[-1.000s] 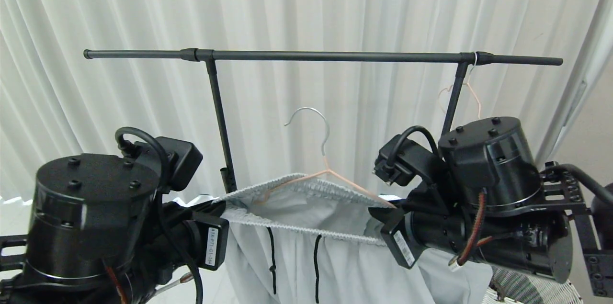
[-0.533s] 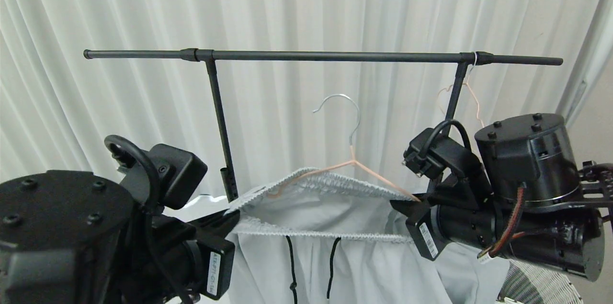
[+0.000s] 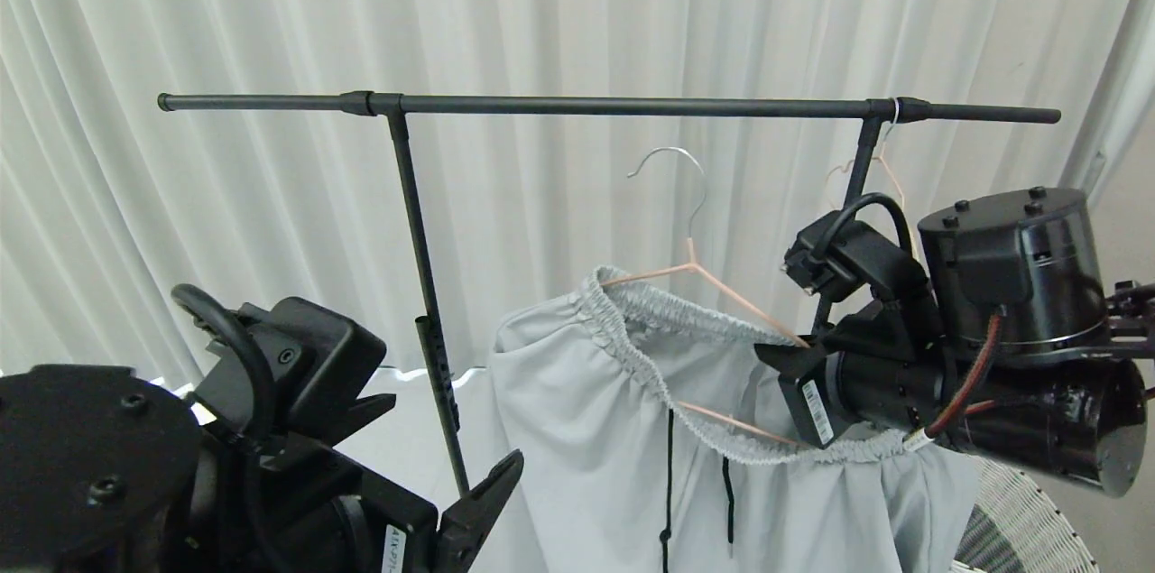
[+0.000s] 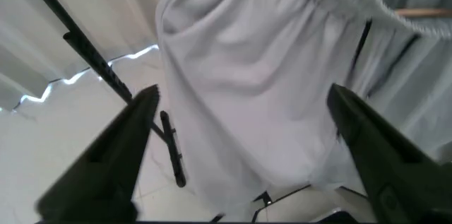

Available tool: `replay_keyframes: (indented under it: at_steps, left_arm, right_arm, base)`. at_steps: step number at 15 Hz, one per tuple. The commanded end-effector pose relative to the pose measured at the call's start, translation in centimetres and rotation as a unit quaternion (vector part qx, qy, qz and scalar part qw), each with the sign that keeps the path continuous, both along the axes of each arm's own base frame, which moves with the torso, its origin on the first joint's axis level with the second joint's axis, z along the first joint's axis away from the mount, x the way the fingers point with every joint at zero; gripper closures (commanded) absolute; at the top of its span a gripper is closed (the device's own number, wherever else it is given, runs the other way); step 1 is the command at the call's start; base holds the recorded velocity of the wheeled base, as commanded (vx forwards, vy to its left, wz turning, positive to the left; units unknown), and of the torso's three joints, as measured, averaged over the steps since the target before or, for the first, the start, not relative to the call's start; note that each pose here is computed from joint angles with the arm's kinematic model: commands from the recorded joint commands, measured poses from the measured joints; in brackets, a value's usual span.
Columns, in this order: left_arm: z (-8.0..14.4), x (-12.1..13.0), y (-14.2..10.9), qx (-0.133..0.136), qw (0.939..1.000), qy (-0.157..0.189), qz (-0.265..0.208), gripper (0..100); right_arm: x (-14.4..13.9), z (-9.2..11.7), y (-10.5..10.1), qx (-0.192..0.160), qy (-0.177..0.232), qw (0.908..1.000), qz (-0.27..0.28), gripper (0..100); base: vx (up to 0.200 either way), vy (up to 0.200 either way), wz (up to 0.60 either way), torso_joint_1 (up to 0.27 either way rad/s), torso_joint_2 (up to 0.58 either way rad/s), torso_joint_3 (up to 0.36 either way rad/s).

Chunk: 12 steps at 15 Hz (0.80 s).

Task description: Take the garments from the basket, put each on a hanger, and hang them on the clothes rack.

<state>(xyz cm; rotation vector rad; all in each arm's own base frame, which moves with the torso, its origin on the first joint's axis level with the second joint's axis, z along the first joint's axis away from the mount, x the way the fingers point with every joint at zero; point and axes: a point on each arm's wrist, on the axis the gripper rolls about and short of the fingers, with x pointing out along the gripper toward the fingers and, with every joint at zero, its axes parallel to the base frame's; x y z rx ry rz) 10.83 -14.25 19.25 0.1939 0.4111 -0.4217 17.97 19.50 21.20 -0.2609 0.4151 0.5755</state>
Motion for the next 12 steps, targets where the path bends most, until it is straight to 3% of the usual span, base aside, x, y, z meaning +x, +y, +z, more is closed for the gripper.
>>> replay_keyframes:
  at_steps: [1,3,5,7,10,12]
  left_arm:
    - [-0.3,-0.4,1.2,-0.001,1.0000,-0.002,0.008,0]
    - [-0.6,0.0,2.2,0.003,0.9992,-0.004,0.039,0]
    - [-0.5,0.8,3.2,0.019,0.9951,-0.018,0.096,0]
    - [-0.5,0.9,3.3,0.024,0.9946,-0.020,0.099,0]
    - [-0.3,0.9,3.2,0.025,0.9950,-0.022,0.094,0]
    - [-0.2,0.9,3.3,0.023,0.9951,-0.023,0.093,0]
  right_arm:
    - [1.2,0.6,-1.9,0.007,-0.008,0.9990,-0.043,100]
    - [2.5,0.8,-3.6,0.007,-0.013,0.9959,-0.089,100]
    - [4.6,1.5,-6.3,0.009,-0.026,0.9855,-0.167,100]
    - [5.8,2.1,-7.8,0.014,-0.034,0.9789,-0.201,100]
    - [7.3,2.4,-8.3,0.017,-0.039,0.9743,-0.221,100]
    - [7.7,2.5,-8.2,0.018,-0.041,0.9738,-0.223,100]
  base:
    - [0.000,0.000,0.00,0.000,0.00,0.000]
    - [0.000,0.000,0.00,0.000,0.00,0.000]
    - [0.000,0.000,0.00,0.000,0.00,0.000]
    - [0.000,0.000,0.00,0.000,0.00,0.000]
    - [0.000,0.000,0.00,0.000,0.00,0.000]
    - [0.200,0.000,0.00,0.002,0.01,0.002]
